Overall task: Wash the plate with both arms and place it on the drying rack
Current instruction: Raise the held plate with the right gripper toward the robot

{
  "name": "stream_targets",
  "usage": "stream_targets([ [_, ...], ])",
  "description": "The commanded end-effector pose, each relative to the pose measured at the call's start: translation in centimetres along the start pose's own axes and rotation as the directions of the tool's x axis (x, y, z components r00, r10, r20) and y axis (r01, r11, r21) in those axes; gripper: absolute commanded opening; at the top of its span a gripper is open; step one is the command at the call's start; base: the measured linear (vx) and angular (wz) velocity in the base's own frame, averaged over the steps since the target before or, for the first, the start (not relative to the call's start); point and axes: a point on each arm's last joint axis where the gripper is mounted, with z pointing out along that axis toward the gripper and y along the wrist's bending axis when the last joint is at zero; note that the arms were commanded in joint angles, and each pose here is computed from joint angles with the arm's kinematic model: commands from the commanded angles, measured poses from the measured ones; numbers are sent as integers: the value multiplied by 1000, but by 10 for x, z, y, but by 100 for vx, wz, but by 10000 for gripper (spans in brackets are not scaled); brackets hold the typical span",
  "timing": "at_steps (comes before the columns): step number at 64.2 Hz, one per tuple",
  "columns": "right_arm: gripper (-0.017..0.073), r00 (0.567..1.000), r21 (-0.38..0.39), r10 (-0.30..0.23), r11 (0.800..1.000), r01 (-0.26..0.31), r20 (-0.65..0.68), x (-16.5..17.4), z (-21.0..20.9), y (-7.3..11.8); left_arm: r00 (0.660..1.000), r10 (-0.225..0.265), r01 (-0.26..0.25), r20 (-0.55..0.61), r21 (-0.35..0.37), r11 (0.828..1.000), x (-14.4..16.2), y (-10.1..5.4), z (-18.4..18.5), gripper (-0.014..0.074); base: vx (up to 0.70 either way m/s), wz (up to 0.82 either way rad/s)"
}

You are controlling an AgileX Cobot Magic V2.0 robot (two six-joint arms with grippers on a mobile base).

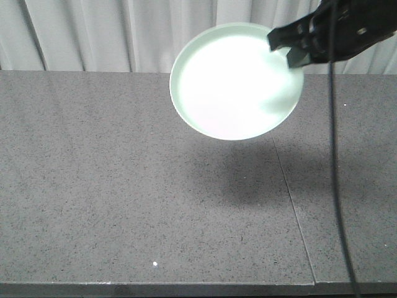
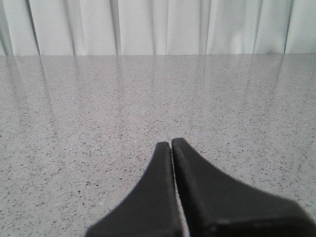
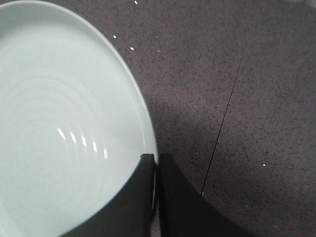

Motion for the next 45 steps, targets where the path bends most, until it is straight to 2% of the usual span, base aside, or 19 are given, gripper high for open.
stream_targets([
  [1,-1,986,-18,-19,1000,23,166,-4,-55,7,994,-5,3,105,25,1000,-15,-3,-3,-6,0,0],
  [12,-1,966,-17,-32,999,37,256,12,-97,12,994,-5,3,105,25,1000,-15,-3,-3,-6,0,0],
  [20,-1,960,-27,-17,999,25,279,46,-104,13,994,-5,3,105,25,1000,-15,-3,-3,-6,0,0],
  [24,-1,959,-39,-5,999,17,282,70,-100,13,994,-5,3,105,25,1000,-15,-3,-3,-6,0,0],
  [33,-1,930,-65,40,998,-17,367,132,-105,14,994,-5,3,105,25,1000,-15,-3,-3,-6,0,0],
  [45,-1,928,-84,85,995,-58,364,223,-94,13,994,-5,3,105,25,1000,-15,-3,-3,-6,0,0],
])
